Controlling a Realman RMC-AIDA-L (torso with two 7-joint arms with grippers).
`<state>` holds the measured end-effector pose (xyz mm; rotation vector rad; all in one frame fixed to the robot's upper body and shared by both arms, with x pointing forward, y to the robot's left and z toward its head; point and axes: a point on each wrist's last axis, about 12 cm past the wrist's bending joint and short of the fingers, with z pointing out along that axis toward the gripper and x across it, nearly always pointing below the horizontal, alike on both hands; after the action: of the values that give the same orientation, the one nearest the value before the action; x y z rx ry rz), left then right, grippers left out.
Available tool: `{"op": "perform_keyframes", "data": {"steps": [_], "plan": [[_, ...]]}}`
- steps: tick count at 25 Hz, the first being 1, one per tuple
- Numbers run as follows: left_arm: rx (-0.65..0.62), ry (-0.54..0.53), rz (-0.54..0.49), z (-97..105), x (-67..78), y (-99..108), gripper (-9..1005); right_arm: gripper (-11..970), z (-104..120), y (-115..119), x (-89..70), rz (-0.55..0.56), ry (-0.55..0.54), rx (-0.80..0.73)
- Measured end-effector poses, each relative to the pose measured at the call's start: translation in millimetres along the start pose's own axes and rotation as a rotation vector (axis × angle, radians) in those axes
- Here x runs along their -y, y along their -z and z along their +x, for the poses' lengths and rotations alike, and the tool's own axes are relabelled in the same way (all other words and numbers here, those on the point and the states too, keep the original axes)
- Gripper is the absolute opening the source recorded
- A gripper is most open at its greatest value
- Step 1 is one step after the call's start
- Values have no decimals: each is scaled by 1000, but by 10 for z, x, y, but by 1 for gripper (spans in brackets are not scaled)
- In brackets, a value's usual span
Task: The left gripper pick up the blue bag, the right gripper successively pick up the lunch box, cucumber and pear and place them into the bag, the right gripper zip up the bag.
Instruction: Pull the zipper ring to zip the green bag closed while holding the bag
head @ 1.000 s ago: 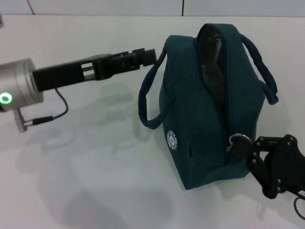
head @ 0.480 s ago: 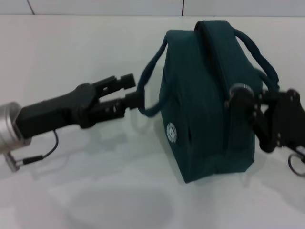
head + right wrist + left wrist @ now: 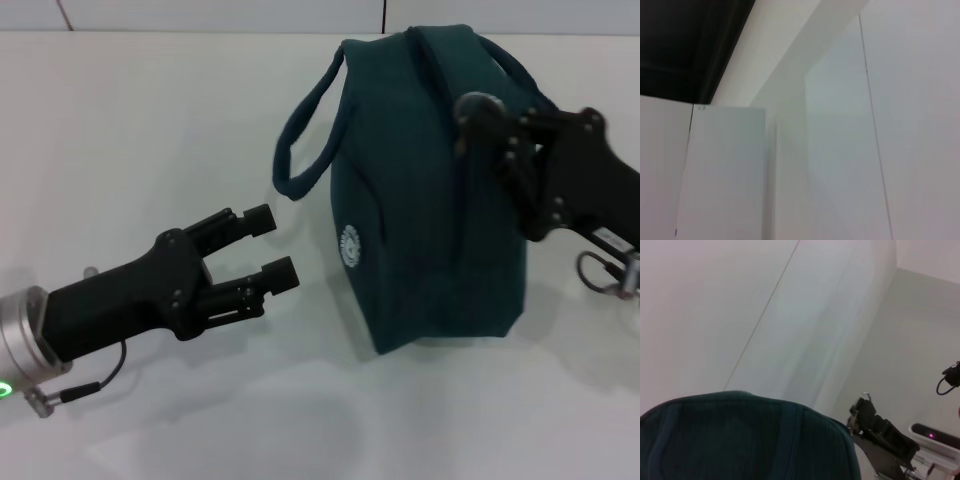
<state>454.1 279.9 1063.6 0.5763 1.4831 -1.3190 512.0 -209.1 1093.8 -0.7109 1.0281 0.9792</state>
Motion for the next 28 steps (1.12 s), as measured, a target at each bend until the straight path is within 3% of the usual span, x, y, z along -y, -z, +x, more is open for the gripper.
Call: {"op": "perform_keyframes", "data": {"steps": [6, 13, 28], "plan": [[-1, 12, -6, 97, 12, -35, 878, 9, 52, -159, -11, -57, -5, -37], [-7, -3, -80, 188, -63, -87, 876, 9, 108, -344, -45, -113, 9, -83], [-41, -31, -121, 220, -204, -303, 863, 9, 108, -367, -23, -102, 17, -86]]}}
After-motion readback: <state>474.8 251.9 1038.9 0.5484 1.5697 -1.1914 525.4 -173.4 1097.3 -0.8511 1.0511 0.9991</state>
